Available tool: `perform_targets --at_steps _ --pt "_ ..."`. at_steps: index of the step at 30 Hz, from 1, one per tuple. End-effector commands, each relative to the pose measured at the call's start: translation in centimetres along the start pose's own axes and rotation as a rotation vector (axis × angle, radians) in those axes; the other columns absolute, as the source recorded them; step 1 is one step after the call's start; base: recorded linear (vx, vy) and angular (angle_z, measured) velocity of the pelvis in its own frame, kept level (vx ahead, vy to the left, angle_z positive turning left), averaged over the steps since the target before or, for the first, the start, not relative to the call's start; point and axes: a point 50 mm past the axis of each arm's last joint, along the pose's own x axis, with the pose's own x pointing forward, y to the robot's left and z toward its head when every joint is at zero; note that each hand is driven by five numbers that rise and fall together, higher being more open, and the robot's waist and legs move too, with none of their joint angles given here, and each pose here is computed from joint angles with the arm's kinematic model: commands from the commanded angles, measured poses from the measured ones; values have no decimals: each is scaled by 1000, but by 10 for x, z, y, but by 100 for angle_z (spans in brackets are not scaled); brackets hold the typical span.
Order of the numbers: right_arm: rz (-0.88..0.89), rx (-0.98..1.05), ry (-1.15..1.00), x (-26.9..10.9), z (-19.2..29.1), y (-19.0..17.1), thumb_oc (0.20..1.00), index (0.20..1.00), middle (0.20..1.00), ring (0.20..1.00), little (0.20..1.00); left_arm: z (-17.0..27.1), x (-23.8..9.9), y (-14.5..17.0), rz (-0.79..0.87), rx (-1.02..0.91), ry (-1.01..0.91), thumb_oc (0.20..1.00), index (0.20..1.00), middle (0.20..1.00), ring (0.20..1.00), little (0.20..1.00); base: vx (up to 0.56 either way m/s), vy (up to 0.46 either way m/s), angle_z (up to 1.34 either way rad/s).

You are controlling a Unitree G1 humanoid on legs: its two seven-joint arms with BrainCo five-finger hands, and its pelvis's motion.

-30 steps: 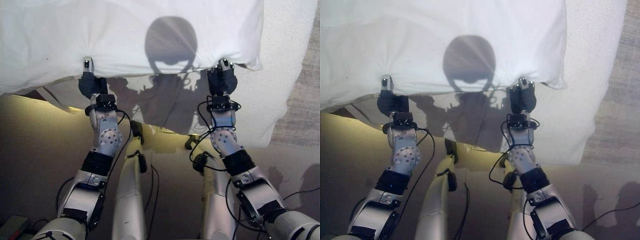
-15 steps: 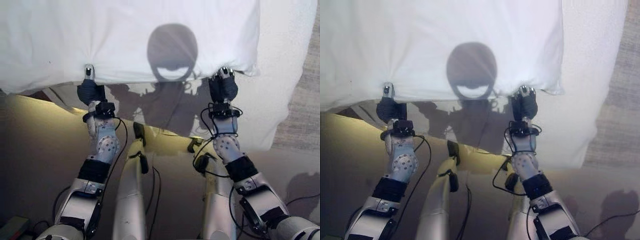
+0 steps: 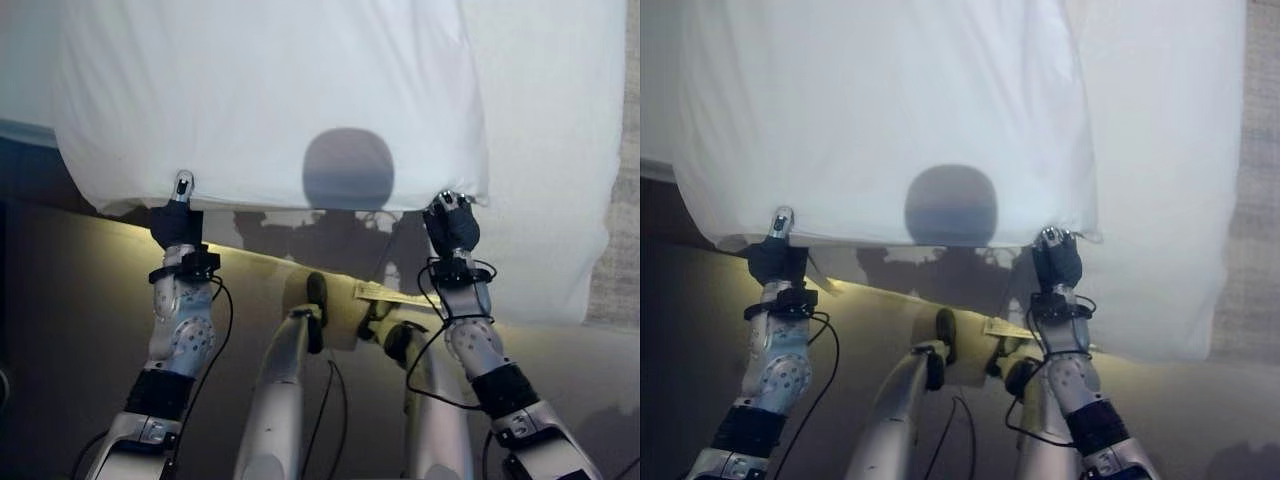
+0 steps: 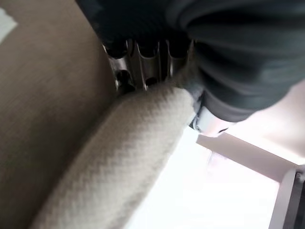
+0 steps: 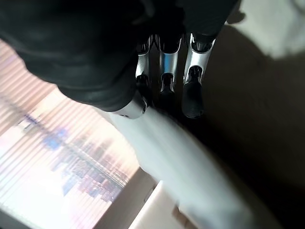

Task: Make the bed

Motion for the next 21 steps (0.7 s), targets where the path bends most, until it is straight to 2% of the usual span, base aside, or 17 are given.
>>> perform_targets --at_steps 1,5,8,11,15,17,21 --pt "-181 -165 -175 -21 60 -44 200 200 200 200 200 56 -2 19 -10 167 -178 200 200 200 200 200 24 753 -15" --pt "-152 -359 -141 -24 75 -46 200 200 200 200 200 49 7 -2 -138 185 -140 200 200 200 200 200 -55 567 17" --pt "-197 -413 -148 -31 80 -52 200 200 200 200 200 36 6 -20 -238 181 -91 200 200 200 200 200 34 454 97" --pt "-197 -384 -153 -37 77 -52 200 200 200 200 200 40 5 -14 -257 243 -70 200 200 200 200 200 24 686 126" --pt "-168 -341 -140 -30 67 -47 200 200 200 200 200 47 4 -10 -253 258 -80 200 200 200 200 200 -11 522 -25" --pt "-149 -309 -121 -31 61 -46 200 200 200 200 200 46 -5 0 -220 254 -55 200 200 200 200 200 83 305 -64" --pt "-132 -336 -135 -32 66 -45 200 200 200 200 200 34 -13 -1 -189 182 -39 200 200 200 200 200 -16 96 -79"
